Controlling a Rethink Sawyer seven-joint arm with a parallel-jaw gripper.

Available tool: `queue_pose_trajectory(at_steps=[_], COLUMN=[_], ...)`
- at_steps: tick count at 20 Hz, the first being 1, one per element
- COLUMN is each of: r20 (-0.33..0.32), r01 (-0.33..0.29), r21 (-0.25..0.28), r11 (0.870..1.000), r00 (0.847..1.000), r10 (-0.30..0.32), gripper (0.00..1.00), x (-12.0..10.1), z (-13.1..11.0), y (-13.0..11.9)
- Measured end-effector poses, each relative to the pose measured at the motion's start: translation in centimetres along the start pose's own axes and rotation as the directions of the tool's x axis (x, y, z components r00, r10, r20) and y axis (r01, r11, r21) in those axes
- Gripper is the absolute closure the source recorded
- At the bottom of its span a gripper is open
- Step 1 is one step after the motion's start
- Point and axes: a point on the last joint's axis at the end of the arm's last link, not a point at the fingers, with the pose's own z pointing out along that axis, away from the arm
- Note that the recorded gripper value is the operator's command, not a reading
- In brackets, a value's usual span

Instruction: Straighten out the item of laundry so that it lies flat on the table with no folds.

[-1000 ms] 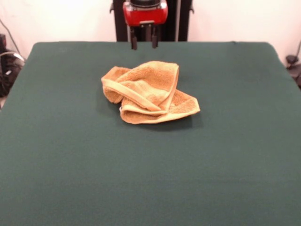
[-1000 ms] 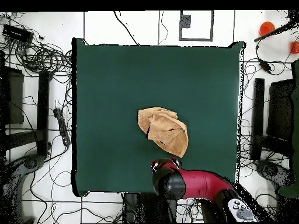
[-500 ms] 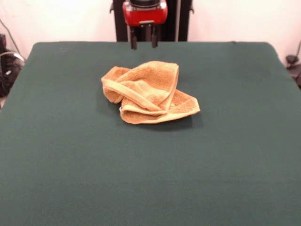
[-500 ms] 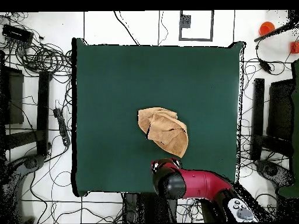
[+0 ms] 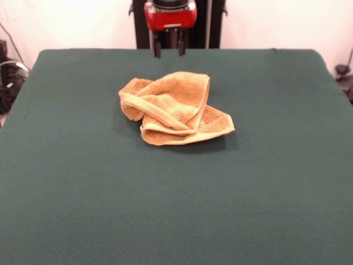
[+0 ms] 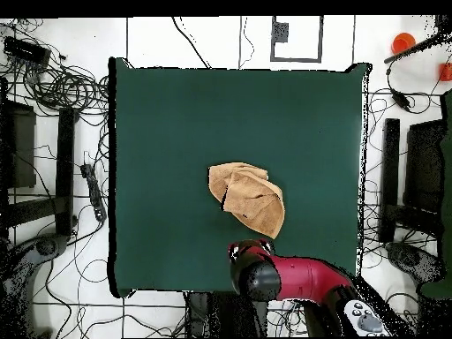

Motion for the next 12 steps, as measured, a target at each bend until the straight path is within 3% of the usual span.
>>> queue_pose_trajectory(at_steps=[12], r20=[-0.019], r01=[0.01], r21=[0.004], r11=[1.0], r00=[1.0], r10=[-0.01], gripper=[0.0], x=[-0.62], z=[-0.03], y=[-0.06])
